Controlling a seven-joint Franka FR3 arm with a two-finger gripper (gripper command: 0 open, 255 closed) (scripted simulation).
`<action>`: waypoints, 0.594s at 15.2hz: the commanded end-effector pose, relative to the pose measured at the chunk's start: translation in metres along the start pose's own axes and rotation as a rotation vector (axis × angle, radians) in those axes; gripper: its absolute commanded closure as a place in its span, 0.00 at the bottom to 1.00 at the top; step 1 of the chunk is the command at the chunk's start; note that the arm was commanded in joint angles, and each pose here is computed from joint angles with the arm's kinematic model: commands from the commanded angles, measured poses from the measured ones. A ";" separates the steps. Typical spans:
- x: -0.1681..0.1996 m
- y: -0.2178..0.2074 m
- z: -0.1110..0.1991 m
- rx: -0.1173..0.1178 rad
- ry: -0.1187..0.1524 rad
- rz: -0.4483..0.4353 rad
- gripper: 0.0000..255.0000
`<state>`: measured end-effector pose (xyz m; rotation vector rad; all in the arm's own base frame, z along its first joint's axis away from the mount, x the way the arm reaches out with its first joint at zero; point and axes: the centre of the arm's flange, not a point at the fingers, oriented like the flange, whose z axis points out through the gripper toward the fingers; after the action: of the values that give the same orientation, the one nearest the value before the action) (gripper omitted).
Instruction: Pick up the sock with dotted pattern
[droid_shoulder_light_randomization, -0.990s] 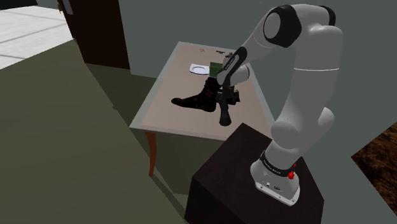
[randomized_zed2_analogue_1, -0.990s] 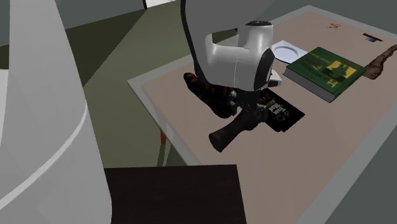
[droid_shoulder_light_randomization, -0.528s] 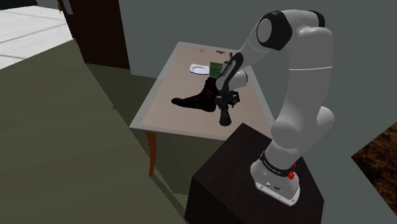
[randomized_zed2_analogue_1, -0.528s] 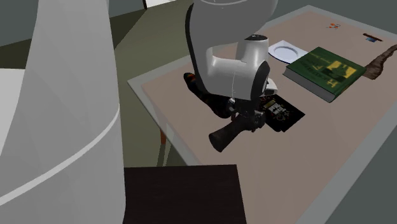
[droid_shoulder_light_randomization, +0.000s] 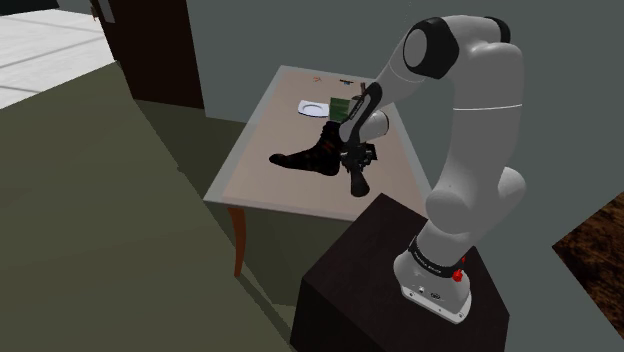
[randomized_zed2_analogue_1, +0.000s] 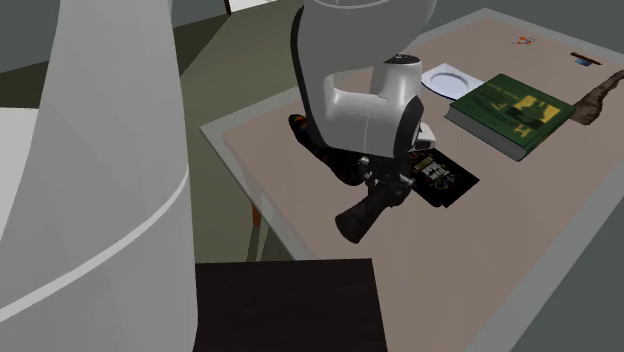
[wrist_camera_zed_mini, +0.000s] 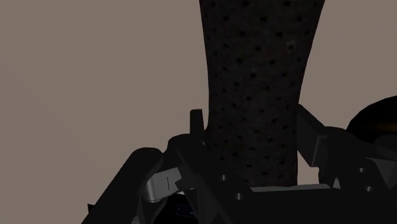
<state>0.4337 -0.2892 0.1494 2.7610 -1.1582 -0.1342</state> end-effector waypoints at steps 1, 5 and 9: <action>-0.001 0.000 0.001 -0.001 -0.002 -0.002 1.00; 0.000 0.002 -0.013 -0.001 -0.002 -0.002 1.00; 0.000 0.006 -0.034 -0.001 -0.002 -0.002 1.00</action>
<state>0.4335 -0.2909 0.1788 2.7614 -1.1567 -0.1371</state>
